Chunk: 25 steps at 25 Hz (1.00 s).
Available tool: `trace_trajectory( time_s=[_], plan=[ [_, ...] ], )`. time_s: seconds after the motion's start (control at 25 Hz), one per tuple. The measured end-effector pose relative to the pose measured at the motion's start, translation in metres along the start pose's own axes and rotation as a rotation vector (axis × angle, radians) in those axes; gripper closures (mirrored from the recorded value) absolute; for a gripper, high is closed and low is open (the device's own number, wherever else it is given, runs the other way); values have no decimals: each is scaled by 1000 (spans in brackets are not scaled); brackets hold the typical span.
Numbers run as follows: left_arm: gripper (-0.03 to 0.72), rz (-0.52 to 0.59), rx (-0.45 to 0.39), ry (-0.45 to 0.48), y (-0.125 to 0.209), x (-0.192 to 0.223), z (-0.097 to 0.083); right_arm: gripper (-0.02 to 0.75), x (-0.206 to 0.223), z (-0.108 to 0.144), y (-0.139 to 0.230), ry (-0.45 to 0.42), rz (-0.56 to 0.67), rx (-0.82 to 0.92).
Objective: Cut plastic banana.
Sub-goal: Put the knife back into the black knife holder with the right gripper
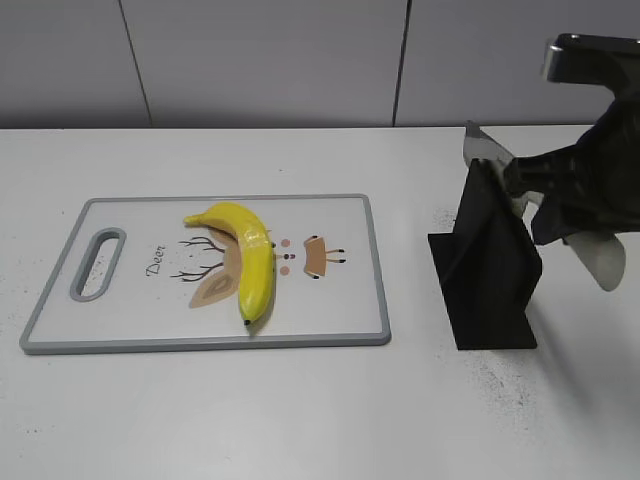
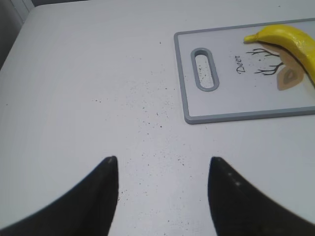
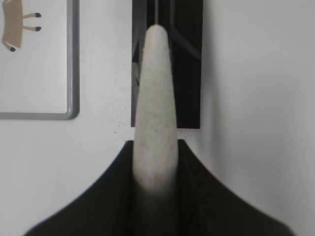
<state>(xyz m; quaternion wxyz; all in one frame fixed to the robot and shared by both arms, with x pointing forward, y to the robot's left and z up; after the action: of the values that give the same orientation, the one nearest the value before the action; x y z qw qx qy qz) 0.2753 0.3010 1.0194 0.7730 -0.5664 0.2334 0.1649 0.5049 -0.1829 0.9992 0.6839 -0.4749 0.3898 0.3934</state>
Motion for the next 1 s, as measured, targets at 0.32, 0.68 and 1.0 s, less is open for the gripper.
trace_trajectory(
  time_s=[0.32, 0.68, 1.0],
  plan=[
    [147, -3, 0, -1, 0, 0, 0, 578, 26, 0, 1, 35, 56, 4],
    [150, -2, 0, -1, 0, 0, 0, 237, 29, -1, 4, 40, 81, -3],
    [156, -21, 0, -7, 0, -2, 0, 122, -17, -7, 15, 23, 82, -147]
  ],
)
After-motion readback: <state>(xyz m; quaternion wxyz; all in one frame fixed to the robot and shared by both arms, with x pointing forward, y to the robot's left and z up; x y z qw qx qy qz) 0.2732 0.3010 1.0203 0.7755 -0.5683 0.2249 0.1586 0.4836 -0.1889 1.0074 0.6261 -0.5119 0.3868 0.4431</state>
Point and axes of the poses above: a point on each arm's last joint axis where the gripper is mounted, x pointing out along that axis toward the gripper, z along the wrist's bending axis when the last joint is at zero, y = z × x, the point moved 4 cm from there along x, pointing out along that axis toward the gripper, and after that the axes turned 11 degrees about x, right-handed, at the moved point
